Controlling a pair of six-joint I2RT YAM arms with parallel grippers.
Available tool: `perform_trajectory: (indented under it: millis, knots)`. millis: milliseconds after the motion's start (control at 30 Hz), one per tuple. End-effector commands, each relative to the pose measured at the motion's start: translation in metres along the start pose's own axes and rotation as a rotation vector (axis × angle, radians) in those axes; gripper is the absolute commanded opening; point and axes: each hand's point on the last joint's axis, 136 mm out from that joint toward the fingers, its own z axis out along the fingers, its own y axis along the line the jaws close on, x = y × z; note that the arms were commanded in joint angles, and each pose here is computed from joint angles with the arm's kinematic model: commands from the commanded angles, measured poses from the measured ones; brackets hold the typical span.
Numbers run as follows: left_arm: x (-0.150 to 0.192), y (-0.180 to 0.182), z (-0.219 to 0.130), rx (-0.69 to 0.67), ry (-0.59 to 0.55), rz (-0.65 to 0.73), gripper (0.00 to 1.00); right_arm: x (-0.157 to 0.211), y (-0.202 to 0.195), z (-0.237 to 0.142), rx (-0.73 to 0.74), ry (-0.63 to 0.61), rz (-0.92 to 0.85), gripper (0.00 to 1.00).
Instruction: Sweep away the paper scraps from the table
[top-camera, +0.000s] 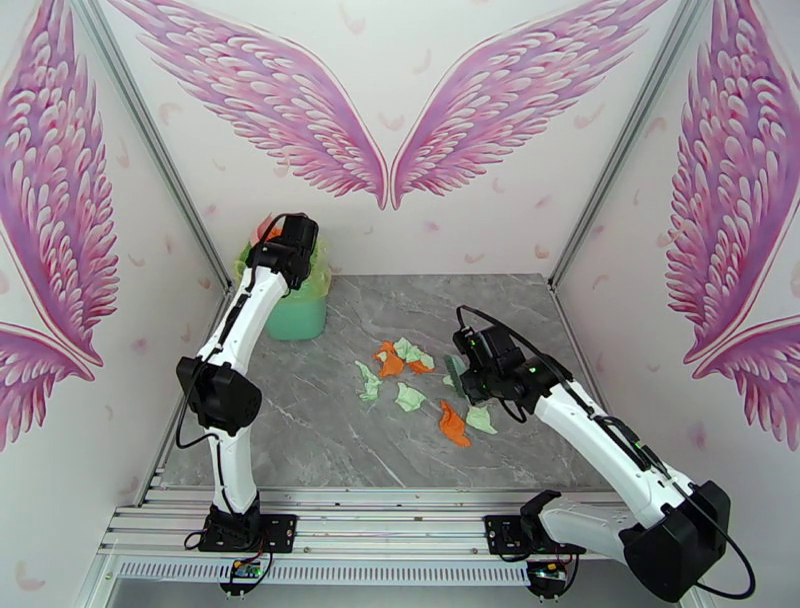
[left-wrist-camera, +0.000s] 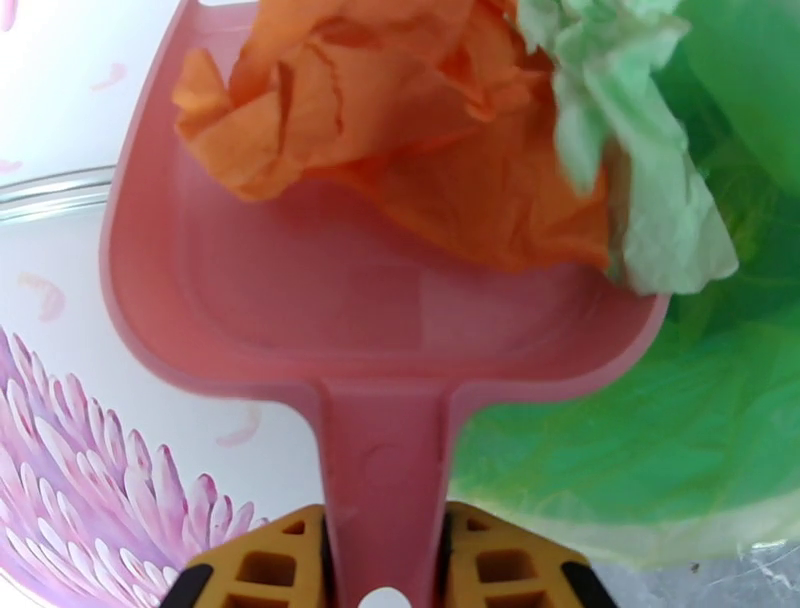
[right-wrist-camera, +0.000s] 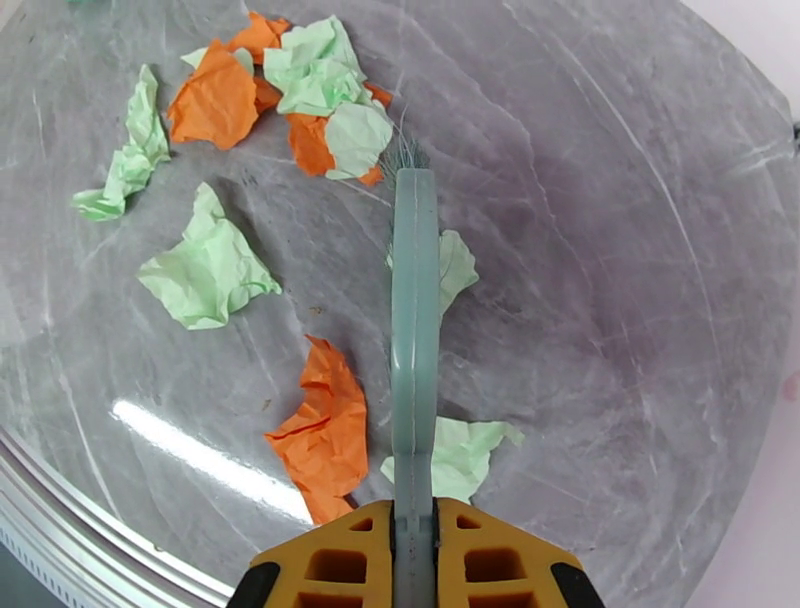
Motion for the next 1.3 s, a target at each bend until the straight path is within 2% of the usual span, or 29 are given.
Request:
perform_trajectory:
  millis: [0, 333, 600, 833, 933, 1133, 1267]
  knots:
    - [0.013, 0.025, -0.004, -0.092, 0.021, 0.05, 0.0, -0.005, 0.004, -0.005, -0.035, -0.044, -0.002, 0.0]
    - [0.019, 0.032, -0.012, -0.121, -0.001, 0.054, 0.0, -0.009, 0.01, -0.004, -0.068, -0.051, 0.0, 0.0]
    - [0.024, 0.076, -0.04, -0.117, -0.094, -0.19, 0.0, -0.006, 0.006, -0.002, -0.044, -0.04, 0.008, 0.0]
    - [0.05, 0.091, -0.066, -0.042, -0.158, -0.315, 0.0, -0.004, 0.003, -0.002, -0.027, -0.031, 0.01, 0.0]
    - [0.06, 0.09, -0.089, 0.062, -0.259, -0.43, 0.0, -0.006, -0.002, -0.002, 0.001, -0.036, 0.026, 0.0]
    - [0.058, 0.045, -0.17, 0.437, -0.632, -0.593, 0.0, -0.029, -0.01, -0.009, 0.007, -0.056, 0.151, 0.0]
    - [0.069, -0.01, -0.199, 0.634, -0.695, -0.557, 0.0, -0.052, -0.005, -0.027, -0.052, -0.102, 0.207, 0.0]
